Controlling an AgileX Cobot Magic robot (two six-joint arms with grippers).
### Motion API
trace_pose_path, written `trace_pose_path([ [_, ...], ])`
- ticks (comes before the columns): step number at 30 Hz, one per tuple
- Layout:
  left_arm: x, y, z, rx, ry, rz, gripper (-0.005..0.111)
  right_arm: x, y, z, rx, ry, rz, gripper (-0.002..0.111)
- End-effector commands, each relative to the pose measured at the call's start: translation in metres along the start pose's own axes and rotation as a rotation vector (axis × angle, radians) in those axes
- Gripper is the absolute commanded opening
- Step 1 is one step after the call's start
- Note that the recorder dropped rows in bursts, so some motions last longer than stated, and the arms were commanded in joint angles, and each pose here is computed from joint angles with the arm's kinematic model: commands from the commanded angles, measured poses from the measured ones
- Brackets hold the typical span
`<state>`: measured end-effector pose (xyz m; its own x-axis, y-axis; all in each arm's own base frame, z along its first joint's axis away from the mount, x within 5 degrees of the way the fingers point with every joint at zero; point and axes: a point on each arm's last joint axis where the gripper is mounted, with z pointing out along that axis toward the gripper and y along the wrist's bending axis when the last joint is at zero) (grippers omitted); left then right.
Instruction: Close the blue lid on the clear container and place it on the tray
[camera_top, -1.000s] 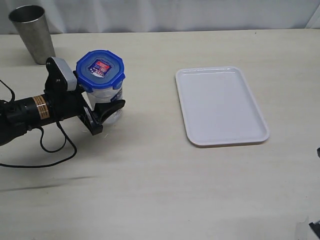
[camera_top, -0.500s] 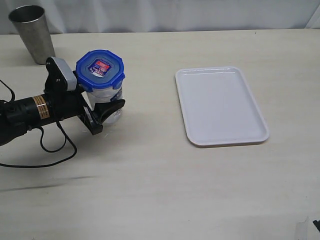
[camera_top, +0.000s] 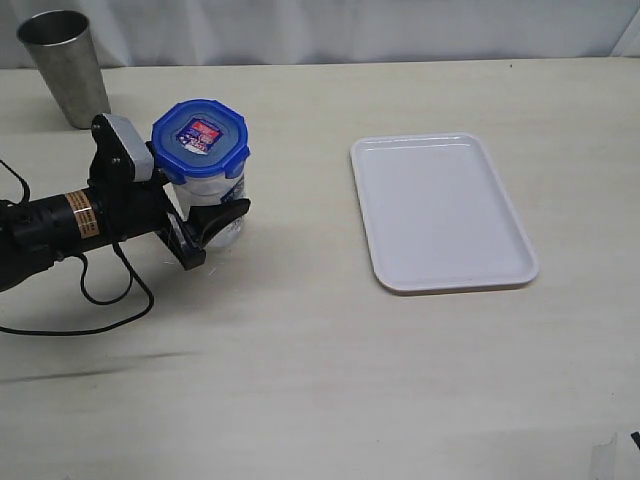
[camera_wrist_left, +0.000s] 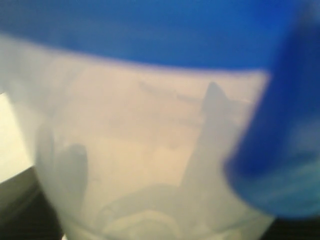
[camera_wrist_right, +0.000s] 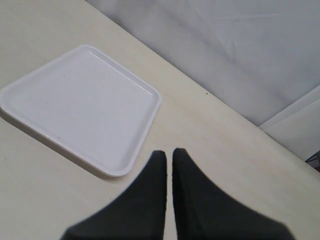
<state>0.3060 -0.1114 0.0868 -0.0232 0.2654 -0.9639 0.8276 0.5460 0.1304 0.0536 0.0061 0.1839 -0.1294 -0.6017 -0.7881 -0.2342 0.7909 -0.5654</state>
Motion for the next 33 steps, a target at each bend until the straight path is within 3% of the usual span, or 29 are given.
trace_pose_path([
  [1, -0.0084, 0.0017, 0.0005, -0.009, -0.057, 0.000, 0.000, 0.0010, 0.0003, 0.0000, 0.003, 0.005, -0.002, 0.004],
  [22, -0.0084, 0.0017, 0.0005, -0.009, -0.057, 0.000, 0.000, -0.0004, 0.0032, -0.0001, -0.029, -0.010, 0.098, 0.004],
  [33, -0.0085, 0.0025, 0.0005, -0.017, -0.058, -0.003, 0.000, -0.0005, 0.0064, -0.0002, -0.064, 0.001, 0.382, 0.004],
])
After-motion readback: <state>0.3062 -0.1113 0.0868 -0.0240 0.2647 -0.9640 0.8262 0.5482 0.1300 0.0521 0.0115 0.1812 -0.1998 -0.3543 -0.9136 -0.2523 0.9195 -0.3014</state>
